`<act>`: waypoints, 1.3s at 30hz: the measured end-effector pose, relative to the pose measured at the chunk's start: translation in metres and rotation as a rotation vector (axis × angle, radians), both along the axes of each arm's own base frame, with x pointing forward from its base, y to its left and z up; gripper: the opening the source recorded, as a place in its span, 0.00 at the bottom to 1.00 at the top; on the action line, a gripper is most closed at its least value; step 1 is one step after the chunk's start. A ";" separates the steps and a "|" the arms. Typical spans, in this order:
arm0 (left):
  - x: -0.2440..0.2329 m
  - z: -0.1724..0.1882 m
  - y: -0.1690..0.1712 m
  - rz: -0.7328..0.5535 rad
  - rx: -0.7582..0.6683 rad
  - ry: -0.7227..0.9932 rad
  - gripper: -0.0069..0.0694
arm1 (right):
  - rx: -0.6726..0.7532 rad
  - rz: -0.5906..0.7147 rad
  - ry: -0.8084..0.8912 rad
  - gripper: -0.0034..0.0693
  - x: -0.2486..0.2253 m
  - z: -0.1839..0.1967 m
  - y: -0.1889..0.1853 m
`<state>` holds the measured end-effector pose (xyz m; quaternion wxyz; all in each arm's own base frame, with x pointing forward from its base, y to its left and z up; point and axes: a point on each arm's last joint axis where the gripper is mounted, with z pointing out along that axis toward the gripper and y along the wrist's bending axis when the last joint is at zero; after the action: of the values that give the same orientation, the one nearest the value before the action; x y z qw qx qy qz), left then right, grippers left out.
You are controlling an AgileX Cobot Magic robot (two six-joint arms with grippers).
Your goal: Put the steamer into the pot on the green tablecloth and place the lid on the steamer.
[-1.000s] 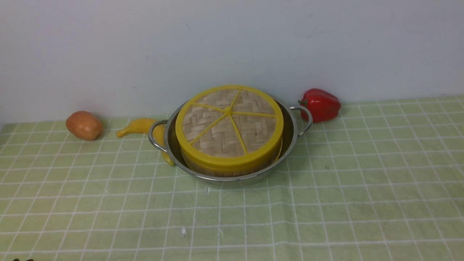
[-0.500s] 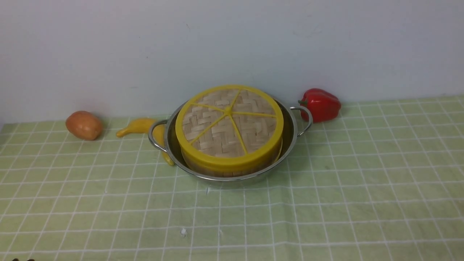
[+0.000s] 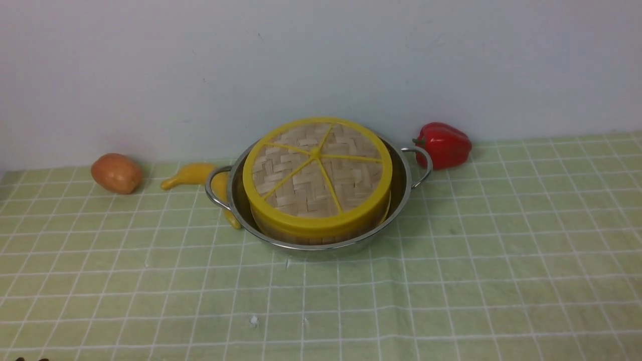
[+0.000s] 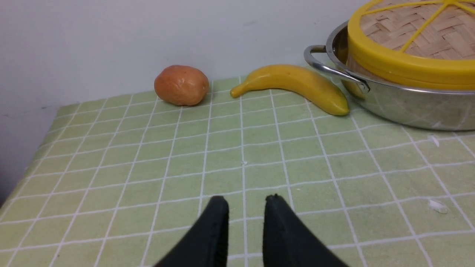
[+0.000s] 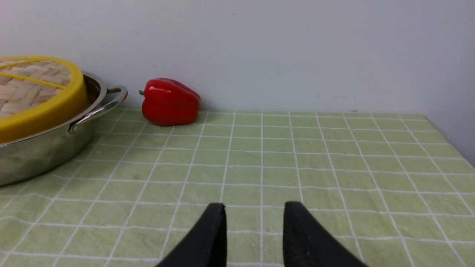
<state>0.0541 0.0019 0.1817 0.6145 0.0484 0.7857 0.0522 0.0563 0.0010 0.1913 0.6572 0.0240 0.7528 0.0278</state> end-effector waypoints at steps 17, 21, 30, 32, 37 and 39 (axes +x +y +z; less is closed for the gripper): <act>0.000 0.000 0.000 0.000 0.000 0.000 0.30 | 0.002 0.000 0.001 0.38 0.000 0.000 0.000; 0.000 0.000 0.000 0.000 0.000 0.000 0.31 | 0.003 0.000 0.001 0.38 0.000 0.000 0.000; 0.000 0.000 0.000 0.000 0.000 0.000 0.34 | 0.003 0.000 0.002 0.38 0.000 0.000 0.000; 0.000 0.000 0.000 0.000 0.000 0.000 0.34 | 0.003 0.000 0.002 0.38 0.000 0.000 0.000; 0.000 0.000 0.000 0.000 -0.001 0.000 0.35 | 0.003 0.000 0.002 0.38 0.000 0.000 0.000; 0.000 0.000 0.000 0.000 -0.002 0.000 0.35 | 0.003 0.000 0.002 0.38 0.000 0.000 0.000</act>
<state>0.0541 0.0019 0.1817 0.6146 0.0477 0.7857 0.0517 0.0562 0.0010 0.1911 0.6564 0.0250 0.7534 0.0288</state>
